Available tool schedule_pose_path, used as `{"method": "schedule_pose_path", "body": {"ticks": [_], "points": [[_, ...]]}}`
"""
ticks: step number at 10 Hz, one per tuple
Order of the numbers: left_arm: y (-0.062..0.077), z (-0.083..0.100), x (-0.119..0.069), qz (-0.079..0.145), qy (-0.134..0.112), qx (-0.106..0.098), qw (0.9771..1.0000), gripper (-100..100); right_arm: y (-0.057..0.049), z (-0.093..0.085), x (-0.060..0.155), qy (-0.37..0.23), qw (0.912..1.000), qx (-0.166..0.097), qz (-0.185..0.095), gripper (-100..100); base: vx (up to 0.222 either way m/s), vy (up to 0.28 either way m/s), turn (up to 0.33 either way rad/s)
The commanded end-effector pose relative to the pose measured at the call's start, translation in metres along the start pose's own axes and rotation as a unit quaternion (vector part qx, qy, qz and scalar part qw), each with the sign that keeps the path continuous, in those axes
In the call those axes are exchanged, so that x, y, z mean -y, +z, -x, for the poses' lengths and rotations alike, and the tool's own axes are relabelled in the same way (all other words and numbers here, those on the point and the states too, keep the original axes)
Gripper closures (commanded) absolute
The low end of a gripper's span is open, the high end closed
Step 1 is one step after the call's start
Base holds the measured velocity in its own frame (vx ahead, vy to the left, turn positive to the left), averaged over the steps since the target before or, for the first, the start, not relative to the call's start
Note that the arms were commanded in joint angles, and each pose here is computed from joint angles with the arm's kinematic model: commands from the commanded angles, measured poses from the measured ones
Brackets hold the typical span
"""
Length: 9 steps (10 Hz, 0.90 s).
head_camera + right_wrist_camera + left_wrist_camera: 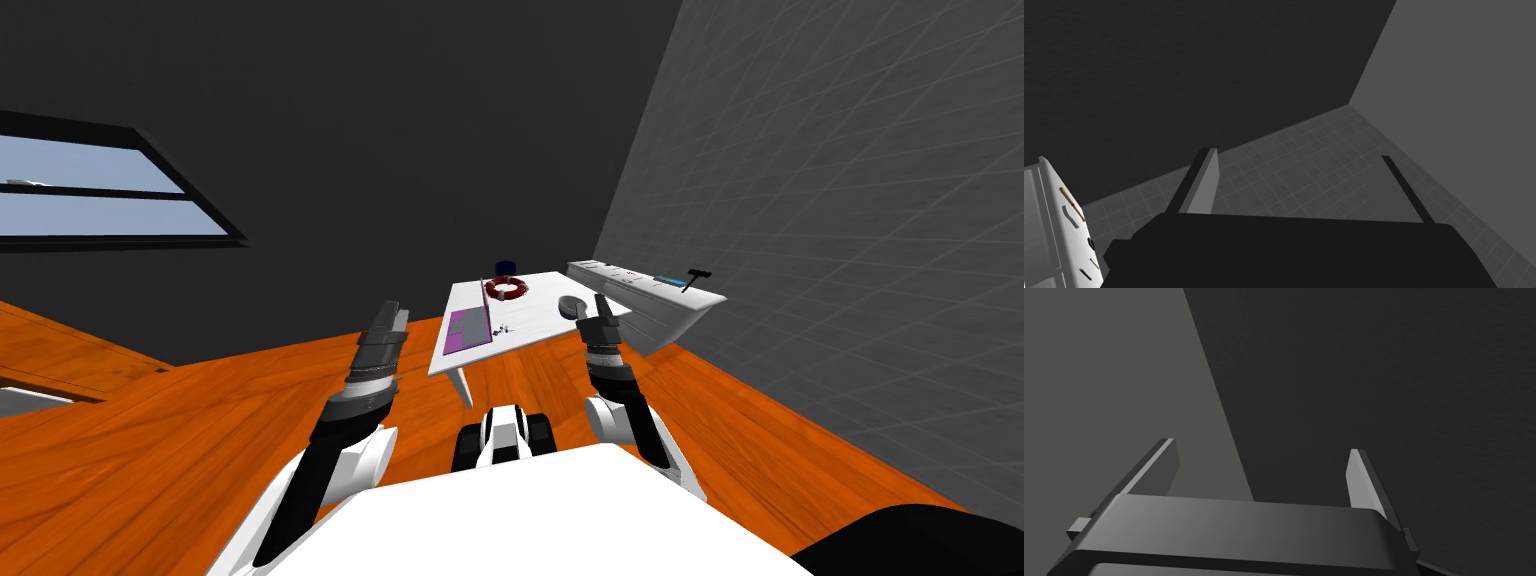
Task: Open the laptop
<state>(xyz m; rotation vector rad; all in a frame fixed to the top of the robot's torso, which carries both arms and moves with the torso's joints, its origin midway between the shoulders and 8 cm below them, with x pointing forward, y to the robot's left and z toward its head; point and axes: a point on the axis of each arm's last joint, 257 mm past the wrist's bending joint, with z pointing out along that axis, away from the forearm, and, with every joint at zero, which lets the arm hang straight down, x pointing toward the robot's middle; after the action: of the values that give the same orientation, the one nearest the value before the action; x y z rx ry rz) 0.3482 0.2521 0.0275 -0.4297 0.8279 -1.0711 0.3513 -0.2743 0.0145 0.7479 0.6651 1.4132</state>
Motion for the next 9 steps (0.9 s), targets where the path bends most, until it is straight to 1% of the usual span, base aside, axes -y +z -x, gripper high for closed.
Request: {"method": "schedule_pose_path", "body": {"ticks": [1,3,5,9], "points": [[-0.002,-0.002,-0.018,0.034,0.009,-0.008,0.9993,-100,0.0,0.0,0.0,0.0,1.0,0.0,0.0,0,0.051,-0.092,-0.014],[-0.004,-0.002,-0.03,0.059,0.016,-0.012,0.9981,-100,0.0,0.0,0.0,0.0,1.0,0.0,0.0,0,0.048,-0.093,-0.013],[-0.006,-0.002,-0.042,0.083,0.021,-0.014,0.9963,-100,0.0,0.0,0.0,0.0,1.0,0.0,0.0,0,0.046,-0.09,-0.011],[-0.011,0.0,-0.064,0.126,0.028,-0.015,0.9915,-100,0.0,0.0,0.0,0.0,1.0,0.0,0.0,0,0.035,-0.078,-0.01]]}}
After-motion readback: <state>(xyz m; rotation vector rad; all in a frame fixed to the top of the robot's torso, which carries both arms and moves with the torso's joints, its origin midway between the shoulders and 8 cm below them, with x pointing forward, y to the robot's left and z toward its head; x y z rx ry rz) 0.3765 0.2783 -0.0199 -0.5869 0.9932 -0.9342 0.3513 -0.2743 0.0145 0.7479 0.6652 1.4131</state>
